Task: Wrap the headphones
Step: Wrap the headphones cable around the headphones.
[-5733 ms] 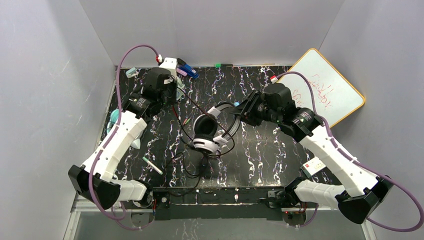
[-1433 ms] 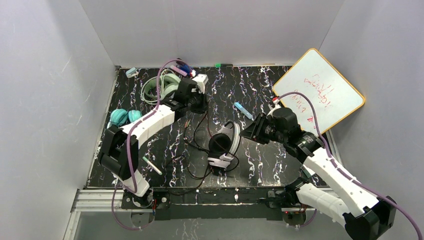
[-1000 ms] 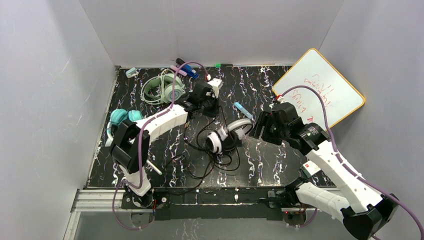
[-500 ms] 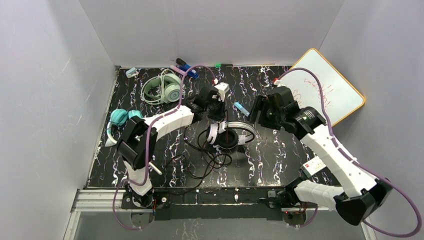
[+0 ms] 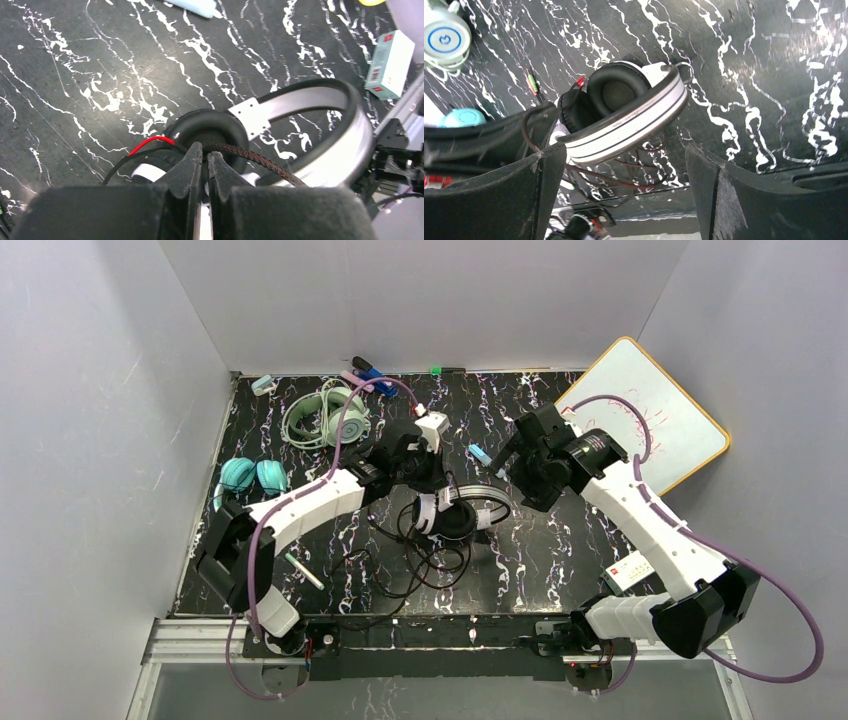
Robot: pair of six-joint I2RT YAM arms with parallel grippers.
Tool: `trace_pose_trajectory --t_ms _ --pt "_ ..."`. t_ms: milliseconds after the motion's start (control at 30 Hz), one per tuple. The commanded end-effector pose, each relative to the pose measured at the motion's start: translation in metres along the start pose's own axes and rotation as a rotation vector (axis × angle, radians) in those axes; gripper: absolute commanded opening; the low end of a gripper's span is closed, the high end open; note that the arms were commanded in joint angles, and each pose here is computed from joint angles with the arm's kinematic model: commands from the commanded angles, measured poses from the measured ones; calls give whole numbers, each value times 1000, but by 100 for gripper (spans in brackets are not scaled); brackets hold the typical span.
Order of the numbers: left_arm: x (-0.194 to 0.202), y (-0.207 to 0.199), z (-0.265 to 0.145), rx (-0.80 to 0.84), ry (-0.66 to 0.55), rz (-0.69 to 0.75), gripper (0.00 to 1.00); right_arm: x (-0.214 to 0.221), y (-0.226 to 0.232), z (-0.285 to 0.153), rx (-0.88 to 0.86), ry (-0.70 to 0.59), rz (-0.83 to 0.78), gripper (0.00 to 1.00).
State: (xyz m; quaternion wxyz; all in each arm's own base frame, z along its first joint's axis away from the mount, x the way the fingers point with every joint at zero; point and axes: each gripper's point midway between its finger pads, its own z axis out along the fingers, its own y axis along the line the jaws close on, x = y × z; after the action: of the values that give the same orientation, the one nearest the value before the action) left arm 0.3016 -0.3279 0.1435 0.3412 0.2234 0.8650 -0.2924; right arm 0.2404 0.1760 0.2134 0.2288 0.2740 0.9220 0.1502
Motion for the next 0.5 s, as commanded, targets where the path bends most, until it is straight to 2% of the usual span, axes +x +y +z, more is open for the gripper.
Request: trace_pose_trajectory --t_ms 0,467 --pt "0 -27 -26 72 -18 -4 0 1 -7 -15 49 8 195 94" --pt "46 -85 -31 182 82 6 0 20 -27 0 131 69 207 94"
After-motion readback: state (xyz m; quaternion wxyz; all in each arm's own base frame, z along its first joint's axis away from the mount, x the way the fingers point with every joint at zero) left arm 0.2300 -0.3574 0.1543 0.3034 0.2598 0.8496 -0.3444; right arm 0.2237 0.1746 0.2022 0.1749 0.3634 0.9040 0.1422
